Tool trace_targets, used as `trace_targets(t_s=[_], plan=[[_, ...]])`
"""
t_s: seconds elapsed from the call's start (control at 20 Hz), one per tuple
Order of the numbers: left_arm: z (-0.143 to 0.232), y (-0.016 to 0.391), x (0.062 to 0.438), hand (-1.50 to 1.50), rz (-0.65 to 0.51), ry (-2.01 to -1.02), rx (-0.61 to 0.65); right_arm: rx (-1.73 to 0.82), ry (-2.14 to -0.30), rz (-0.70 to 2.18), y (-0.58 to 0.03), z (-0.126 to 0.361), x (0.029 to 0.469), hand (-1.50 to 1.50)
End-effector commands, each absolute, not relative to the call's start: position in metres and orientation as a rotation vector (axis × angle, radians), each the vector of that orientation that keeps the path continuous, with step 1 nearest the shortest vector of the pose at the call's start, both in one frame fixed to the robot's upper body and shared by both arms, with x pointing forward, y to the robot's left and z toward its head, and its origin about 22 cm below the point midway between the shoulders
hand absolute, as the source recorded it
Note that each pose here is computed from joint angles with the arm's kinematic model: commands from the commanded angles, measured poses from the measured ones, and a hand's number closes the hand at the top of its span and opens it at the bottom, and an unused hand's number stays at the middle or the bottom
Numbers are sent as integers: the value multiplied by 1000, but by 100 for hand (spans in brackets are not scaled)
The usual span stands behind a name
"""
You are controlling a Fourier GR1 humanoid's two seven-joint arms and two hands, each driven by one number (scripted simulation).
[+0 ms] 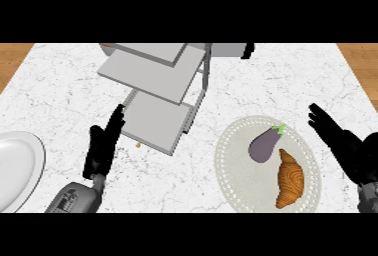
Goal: Pick the croissant from the placemat and place it in the tiered shelf
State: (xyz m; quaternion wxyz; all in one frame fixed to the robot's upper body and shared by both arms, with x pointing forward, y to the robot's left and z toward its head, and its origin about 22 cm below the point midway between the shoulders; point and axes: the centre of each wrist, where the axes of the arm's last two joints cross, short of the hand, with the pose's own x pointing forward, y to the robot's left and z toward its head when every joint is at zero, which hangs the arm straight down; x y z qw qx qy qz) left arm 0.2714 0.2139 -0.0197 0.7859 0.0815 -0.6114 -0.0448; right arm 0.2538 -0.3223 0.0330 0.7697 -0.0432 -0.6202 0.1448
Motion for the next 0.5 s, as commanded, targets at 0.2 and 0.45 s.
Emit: trace_targets(t_s=[0.2,0.45], plan=[[-32,279,250,0,46,-1164,242,-738,-1637,231,-387,113,228,150],[-31,293,237,0,109,-1111,164,-1054,-1243,-15,-437,70,165,150]])
